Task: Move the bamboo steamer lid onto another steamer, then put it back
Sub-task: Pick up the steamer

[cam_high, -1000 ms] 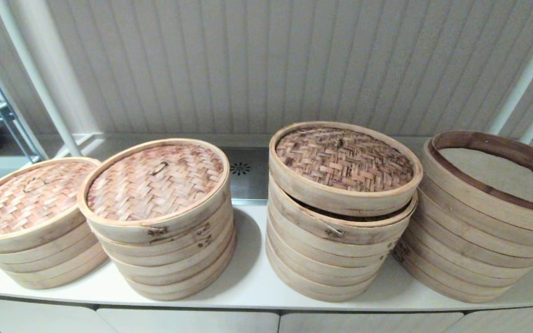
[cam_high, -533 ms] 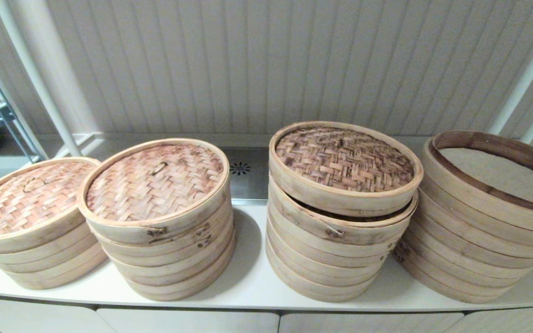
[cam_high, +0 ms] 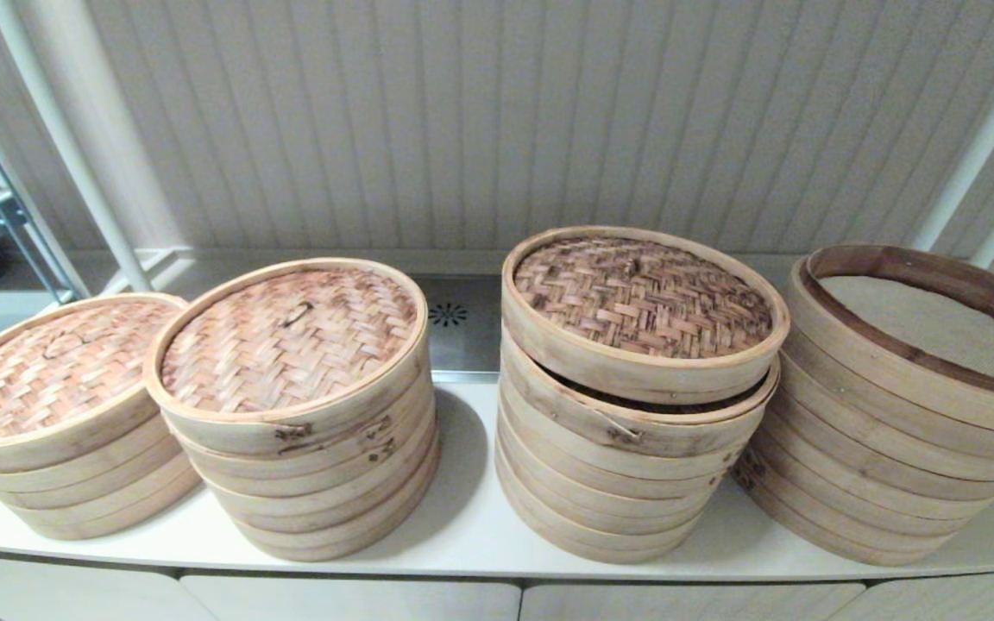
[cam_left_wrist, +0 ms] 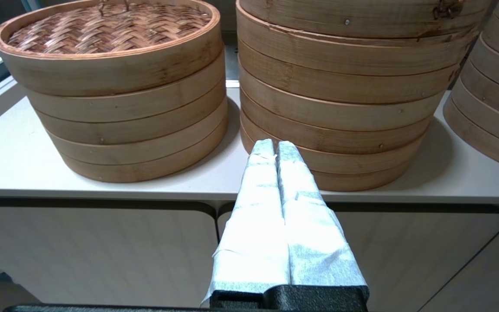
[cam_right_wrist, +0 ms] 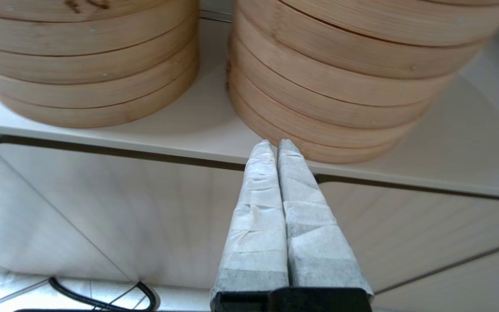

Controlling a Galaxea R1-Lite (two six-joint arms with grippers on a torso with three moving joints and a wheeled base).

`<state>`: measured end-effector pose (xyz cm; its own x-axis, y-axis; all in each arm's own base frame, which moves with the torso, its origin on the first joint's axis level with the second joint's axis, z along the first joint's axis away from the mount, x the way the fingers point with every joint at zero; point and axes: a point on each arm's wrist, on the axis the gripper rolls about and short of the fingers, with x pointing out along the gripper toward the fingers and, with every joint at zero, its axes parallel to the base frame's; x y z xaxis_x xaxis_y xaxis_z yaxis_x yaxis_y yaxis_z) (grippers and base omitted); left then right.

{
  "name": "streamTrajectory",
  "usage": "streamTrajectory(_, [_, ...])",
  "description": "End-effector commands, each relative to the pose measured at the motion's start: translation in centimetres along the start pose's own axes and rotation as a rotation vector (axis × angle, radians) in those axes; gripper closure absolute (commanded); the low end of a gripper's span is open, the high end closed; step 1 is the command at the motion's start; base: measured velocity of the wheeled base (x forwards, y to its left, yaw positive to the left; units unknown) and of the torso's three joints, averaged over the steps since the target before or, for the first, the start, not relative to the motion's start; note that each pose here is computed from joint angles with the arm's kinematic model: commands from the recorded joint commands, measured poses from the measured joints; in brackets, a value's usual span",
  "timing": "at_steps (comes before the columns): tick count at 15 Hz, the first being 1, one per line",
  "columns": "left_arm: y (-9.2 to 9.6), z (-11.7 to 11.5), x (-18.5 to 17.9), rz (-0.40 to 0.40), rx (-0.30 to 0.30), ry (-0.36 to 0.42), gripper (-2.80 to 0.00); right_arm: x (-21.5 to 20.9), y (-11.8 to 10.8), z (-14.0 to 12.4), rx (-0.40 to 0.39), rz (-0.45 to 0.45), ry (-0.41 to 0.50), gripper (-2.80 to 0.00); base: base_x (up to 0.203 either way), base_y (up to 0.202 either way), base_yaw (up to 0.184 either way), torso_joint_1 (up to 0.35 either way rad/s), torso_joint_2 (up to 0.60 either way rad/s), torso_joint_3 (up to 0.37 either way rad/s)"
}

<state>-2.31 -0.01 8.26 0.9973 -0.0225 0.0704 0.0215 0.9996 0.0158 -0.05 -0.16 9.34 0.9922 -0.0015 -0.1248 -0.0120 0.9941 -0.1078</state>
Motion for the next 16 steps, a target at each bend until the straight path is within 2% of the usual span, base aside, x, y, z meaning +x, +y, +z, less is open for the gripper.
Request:
streamTrajectory(1, [0.0, -0.8, 0.2, -0.001, 0.000, 0.027, 0.00, -0.5, 0.1, -0.3, 0.004, -0.026, -0.032, 0.00, 0.000, 0.000, 0.000, 0.000, 0.00, 0.000])
streamTrajectory(3, [0.0, -0.8, 0.2, -0.001, 0.000, 0.026, 0.00, -0.9, 0.3, -0.9, 0.007, 0.011, -0.014, 0.00, 0.000, 0.000, 0.000, 0.000, 0.00, 0.000])
streamTrajectory(6, [0.0, -0.8, 0.2, -0.001, 0.000, 0.021, 0.00, -1.8, 0.4, -1.7, 0.009, 0.008, -0.091, 0.00, 0.000, 0.000, 0.000, 0.000, 0.00, 0.000])
streamTrajectory(8, [0.0, -0.8, 0.2, -0.001, 0.002, 0.020, 0.00, -2.1, 0.4, -2.0, 0.037, 0.000, -0.128, 0.00, 0.000, 0.000, 0.000, 0.000, 0.00, 0.000])
streamTrajectory(9, [0.0, -0.8, 0.2, -0.001, 0.000, 0.020, 0.00, -2.0, 0.4, -2.0, 0.071, -0.001, -0.121, 0.00, 0.000, 0.000, 0.000, 0.000, 0.00, 0.000])
streamTrajectory(13, [0.0, -0.8, 0.2, 0.005, 0.005, 0.024, 0.00, -2.0, 0.4, -2.0, 0.075, -0.003, -0.122, 0.00, 0.000, 0.000, 0.000, 0.000, 0.00, 0.000])
streamTrajectory(15, [0.0, 1.2, -0.3, 0.005, 0.012, -0.033, 0.00, -2.0, 0.4, -2.0, 0.073, -0.003, -0.124, 0.00, 0.000, 0.000, 0.000, 0.000, 0.00, 0.000])
streamTrajectory(16, [0.1, 3.3, -0.8, 0.018, 0.013, -0.057, 0.00, -2.0, 0.4, -2.0, 0.073, -0.003, -0.124, 0.00, 0.000, 0.000, 0.000, 0.000, 0.00, 0.000])
